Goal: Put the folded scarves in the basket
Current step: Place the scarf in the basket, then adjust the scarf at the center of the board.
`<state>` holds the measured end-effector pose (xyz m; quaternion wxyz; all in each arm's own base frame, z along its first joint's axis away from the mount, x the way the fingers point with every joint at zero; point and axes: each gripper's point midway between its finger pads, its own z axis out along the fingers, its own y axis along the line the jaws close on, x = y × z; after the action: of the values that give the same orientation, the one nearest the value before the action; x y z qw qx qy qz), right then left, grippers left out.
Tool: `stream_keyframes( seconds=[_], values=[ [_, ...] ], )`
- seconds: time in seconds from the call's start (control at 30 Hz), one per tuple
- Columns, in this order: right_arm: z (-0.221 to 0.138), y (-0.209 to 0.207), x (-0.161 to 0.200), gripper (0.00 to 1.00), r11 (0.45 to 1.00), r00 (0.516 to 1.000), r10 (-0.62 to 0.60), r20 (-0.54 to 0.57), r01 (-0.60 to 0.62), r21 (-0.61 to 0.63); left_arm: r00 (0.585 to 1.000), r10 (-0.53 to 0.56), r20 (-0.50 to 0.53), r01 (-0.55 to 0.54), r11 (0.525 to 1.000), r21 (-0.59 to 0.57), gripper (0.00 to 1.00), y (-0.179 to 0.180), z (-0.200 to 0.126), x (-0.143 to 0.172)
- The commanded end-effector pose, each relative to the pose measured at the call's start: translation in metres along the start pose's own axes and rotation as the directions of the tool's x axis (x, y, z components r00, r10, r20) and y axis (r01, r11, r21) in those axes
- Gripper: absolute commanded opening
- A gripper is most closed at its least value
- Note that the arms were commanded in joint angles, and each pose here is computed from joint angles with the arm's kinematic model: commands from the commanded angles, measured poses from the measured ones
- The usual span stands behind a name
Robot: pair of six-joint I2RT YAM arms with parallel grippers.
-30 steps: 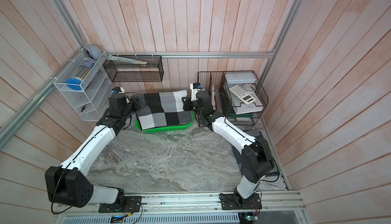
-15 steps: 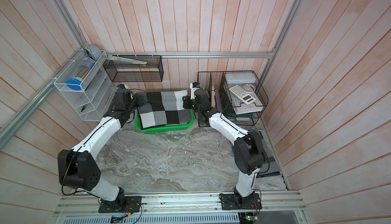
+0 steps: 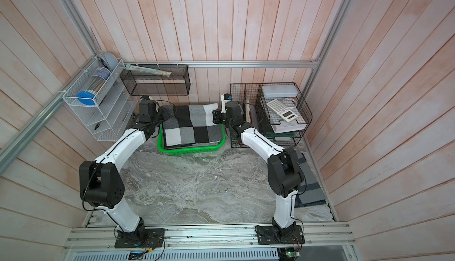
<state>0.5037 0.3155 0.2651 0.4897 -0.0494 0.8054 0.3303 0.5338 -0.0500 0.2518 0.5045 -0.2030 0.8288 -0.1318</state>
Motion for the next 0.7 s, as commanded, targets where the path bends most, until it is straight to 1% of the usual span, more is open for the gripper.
stream_keyframes(
  seconds=[0.0, 0.07, 0.13, 0.17, 0.2, 0.23, 0.27, 0.3, 0.33, 0.4, 0.5, 0.67],
  values=[
    [0.0, -0.018, -0.024, 0.0, 0.998, 0.999, -0.008, 0.049, 0.006, 0.06, 0.996, -0.016, 0.086, 0.023, 0.997, -0.07, 0.0, 0.019, 0.002, -0.031],
    [0.002, -0.017, -0.023, 0.02, 0.998, 0.999, -0.009, 0.039, 0.007, 0.055, 0.996, -0.017, 0.082, 0.024, 0.996, -0.081, 0.0, 0.02, 0.004, -0.031],
    [0.004, -0.016, -0.022, 0.09, 0.999, 1.0, -0.014, 0.025, 0.013, 0.048, 0.996, -0.022, 0.083, 0.028, 0.997, -0.075, 0.09, 0.018, 0.005, -0.033],
    [0.004, -0.014, -0.022, 0.16, 0.999, 1.0, -0.022, 0.018, 0.022, 0.039, 0.996, -0.026, 0.081, 0.032, 0.997, -0.07, 0.26, 0.017, 0.004, -0.033],
    [0.004, -0.012, -0.022, 0.27, 0.999, 1.0, -0.029, 0.009, 0.029, 0.034, 0.997, -0.03, 0.076, 0.035, 0.997, -0.064, 0.52, 0.016, 0.004, -0.032],
    [0.003, -0.01, -0.023, 0.4, 0.999, 0.999, -0.037, 0.001, 0.037, 0.028, 0.997, -0.03, 0.073, 0.035, 0.997, -0.062, 0.76, 0.016, 0.004, -0.031],
    [0.001, -0.008, -0.023, 0.51, 0.999, 0.999, -0.046, -0.006, 0.047, 0.024, 0.997, -0.031, 0.073, 0.036, 0.997, -0.066, 0.87, 0.017, 0.003, -0.031],
    [-0.001, -0.007, -0.025, 0.55, 0.998, 0.998, -0.054, -0.01, 0.054, 0.024, 0.997, -0.032, 0.076, 0.037, 0.997, -0.069, 0.94, 0.017, 0.001, -0.032],
    [-0.004, -0.006, -0.025, 0.6, 0.998, 0.998, -0.059, -0.014, 0.059, 0.027, 0.997, -0.033, 0.075, 0.038, 0.997, -0.069, 0.98, 0.017, -0.001, -0.033],
    [-0.012, -0.006, -0.026, 0.64, 0.997, 0.998, -0.063, -0.011, 0.064, 0.035, 0.996, -0.041, 0.073, 0.045, 0.998, -0.05, 1.0, 0.013, -0.006, -0.034],
    [-0.027, -0.003, -0.028, 0.65, 0.997, 0.998, -0.066, 0.005, 0.066, 0.036, 0.995, -0.067, 0.072, 0.067, 0.998, 0.009, 1.0, 0.005, -0.019, -0.032],
    [-0.066, 0.001, -0.027, 0.65, 0.998, 0.997, -0.054, 0.047, 0.052, 0.032, 0.993, -0.101, 0.067, 0.093, 0.99, 0.102, 1.0, -0.011, -0.048, -0.02]
  ],
)
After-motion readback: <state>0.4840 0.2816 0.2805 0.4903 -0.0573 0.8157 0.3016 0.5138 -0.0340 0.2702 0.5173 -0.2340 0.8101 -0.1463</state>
